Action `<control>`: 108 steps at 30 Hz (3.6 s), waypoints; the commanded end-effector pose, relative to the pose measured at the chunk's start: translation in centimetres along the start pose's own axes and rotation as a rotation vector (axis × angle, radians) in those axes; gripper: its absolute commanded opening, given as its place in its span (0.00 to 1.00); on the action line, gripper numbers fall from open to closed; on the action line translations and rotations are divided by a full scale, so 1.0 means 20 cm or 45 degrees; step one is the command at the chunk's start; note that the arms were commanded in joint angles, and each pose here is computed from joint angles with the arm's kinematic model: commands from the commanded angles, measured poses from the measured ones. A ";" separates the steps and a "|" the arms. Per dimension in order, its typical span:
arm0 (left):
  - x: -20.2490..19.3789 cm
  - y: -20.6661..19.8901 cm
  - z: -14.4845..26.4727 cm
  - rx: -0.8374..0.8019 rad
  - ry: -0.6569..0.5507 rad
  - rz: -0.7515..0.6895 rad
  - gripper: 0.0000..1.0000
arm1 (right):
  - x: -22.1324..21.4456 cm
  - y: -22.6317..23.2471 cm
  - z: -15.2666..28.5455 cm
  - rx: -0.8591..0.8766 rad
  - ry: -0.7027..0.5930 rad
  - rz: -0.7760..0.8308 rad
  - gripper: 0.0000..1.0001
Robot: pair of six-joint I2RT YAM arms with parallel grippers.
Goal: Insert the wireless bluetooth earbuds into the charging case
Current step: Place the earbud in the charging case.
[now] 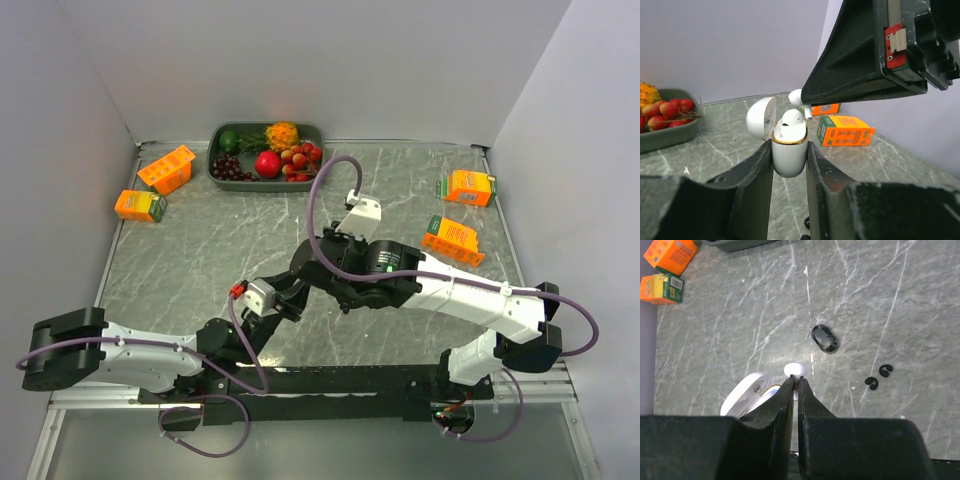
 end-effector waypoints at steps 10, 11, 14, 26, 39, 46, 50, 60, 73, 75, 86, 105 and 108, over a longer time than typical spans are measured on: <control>0.02 -0.01 -0.06 0.061 -0.040 0.162 0.01 | 0.03 0.03 0.00 -0.008 -0.113 0.045 0.00; 0.02 0.00 -0.07 0.055 -0.040 0.160 0.01 | 0.02 0.04 0.00 -0.006 -0.114 0.048 0.00; 0.01 -0.02 -0.08 0.039 -0.023 0.201 0.01 | 0.01 0.06 0.00 0.005 -0.117 0.060 0.00; -0.04 -0.01 -0.06 0.017 0.026 0.211 0.01 | -0.01 0.14 0.02 0.074 -0.151 0.134 0.00; -0.03 -0.02 -0.05 -0.030 0.021 0.200 0.01 | -0.06 0.17 0.00 0.115 -0.135 0.208 0.00; -0.02 -0.02 -0.05 -0.025 0.025 0.224 0.01 | -0.07 0.16 0.00 0.112 -0.147 0.220 0.00; -0.01 -0.02 -0.06 0.009 0.039 0.259 0.01 | -0.05 0.13 0.00 0.086 -0.198 0.205 0.00; 0.01 -0.04 -0.11 0.035 0.149 0.326 0.01 | 0.04 0.08 0.01 0.097 -0.348 0.197 0.00; 0.02 -0.03 -0.12 0.019 0.146 0.364 0.01 | 0.01 0.09 0.01 0.166 -0.321 0.198 0.00; 0.02 -0.03 -0.12 0.017 0.146 0.364 0.01 | 0.00 0.10 0.01 0.179 -0.315 0.199 0.00; 0.04 -0.02 -0.11 0.022 0.120 0.385 0.01 | -0.03 0.13 0.02 0.221 -0.295 0.221 0.00; 0.06 0.02 -0.10 0.051 0.095 0.402 0.01 | -0.05 0.09 0.03 0.203 -0.281 0.223 0.00; 0.06 0.03 -0.10 0.059 0.094 0.404 0.01 | -0.05 0.09 0.03 0.203 -0.283 0.221 0.00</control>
Point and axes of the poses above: each gripper's point midway between its finger pads, its own z axis back along the fingers, its own y axis along the line the jaws close on, x = y × z, the point moved 5 cm from there along z, back along the fingers, and after that the axes turned 9 degrees about z, right-handed, at the moved point
